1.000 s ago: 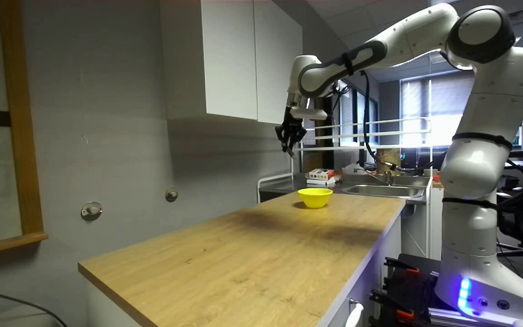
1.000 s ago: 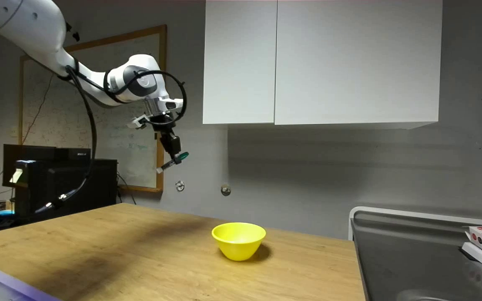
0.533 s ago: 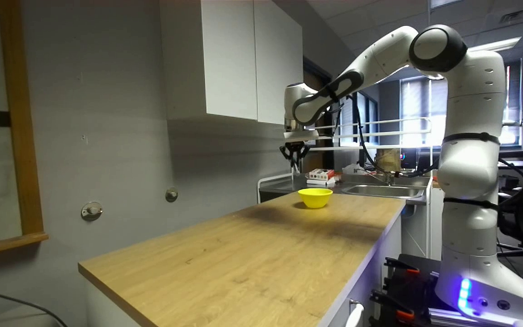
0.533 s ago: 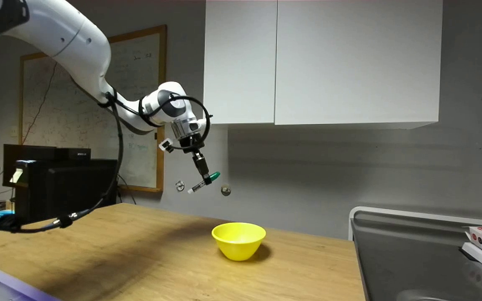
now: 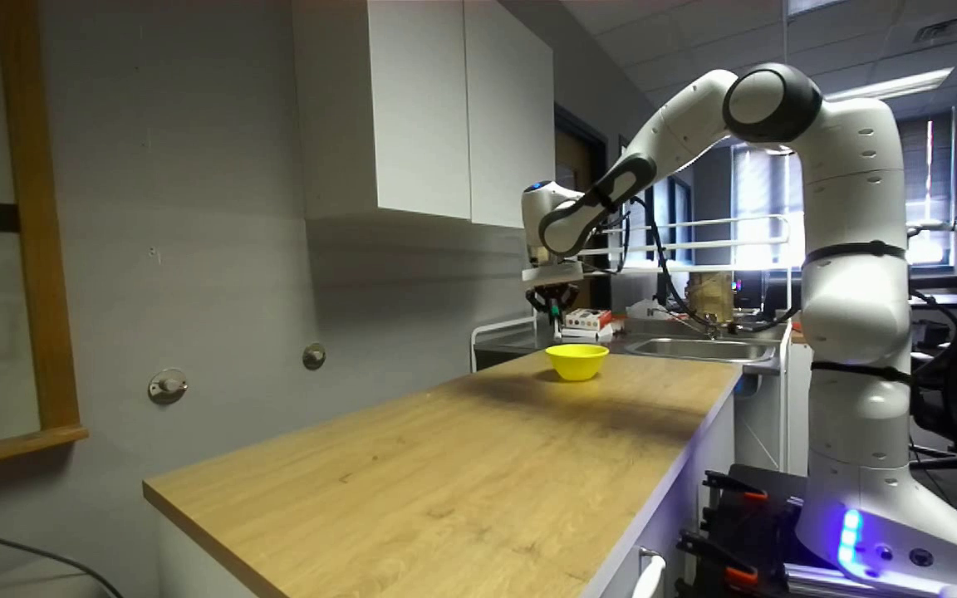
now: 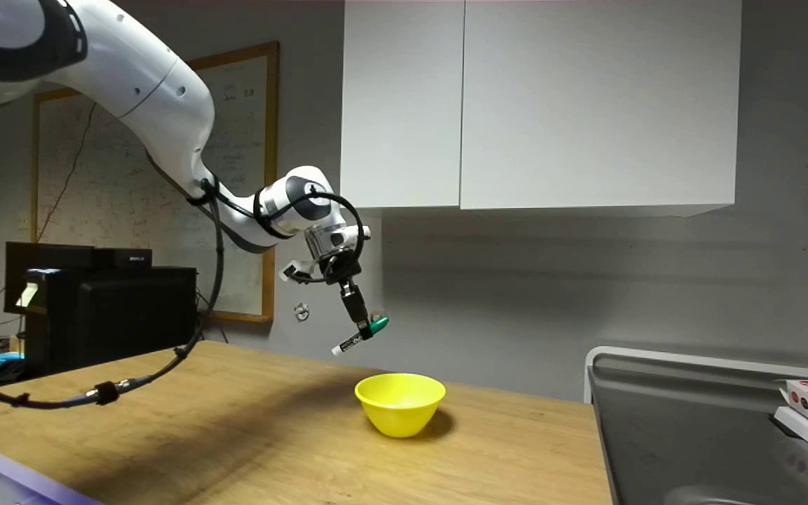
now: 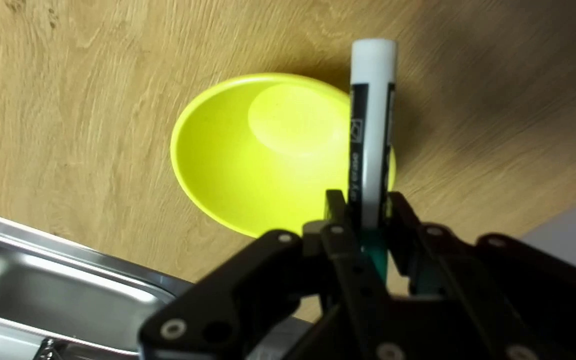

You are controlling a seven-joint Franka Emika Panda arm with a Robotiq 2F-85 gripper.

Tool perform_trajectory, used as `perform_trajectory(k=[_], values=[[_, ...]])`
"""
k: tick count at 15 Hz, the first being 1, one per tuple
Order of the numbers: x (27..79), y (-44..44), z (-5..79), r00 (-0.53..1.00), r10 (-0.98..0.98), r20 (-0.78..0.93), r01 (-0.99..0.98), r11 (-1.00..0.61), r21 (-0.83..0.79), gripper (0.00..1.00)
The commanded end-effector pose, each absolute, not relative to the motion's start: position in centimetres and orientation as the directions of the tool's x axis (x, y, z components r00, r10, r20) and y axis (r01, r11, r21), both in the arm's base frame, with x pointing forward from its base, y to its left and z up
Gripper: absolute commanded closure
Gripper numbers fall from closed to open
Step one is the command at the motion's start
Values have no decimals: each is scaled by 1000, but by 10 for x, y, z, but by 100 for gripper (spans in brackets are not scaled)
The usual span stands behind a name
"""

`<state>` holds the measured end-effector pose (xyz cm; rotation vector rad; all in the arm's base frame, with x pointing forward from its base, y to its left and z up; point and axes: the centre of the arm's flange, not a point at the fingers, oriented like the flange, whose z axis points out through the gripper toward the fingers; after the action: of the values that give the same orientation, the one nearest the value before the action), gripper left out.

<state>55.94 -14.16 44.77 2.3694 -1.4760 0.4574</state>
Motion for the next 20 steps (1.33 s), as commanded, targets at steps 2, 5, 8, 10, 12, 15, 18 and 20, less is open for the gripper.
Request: perform_trajectory(k=[2,5,8,10,12,15,18,20], values=[[559,-150,427,318,-837,446,-947,-303,106,93],[556,-163,415,263,-862,433,-965,-241,106,93],[548,-177,411,238,-898,369,-971,-222,85,93],[542,-179,417,216,-906,364,-976,-202,77,93],[541,-186,421,200,-910,364,-980,-187,73,93],[539,-199,423,181,-913,366,-983,-164,78,93],[536,-215,426,154,-915,374,-988,-133,81,93],[536,-226,428,134,-916,378,-991,-112,78,93]])
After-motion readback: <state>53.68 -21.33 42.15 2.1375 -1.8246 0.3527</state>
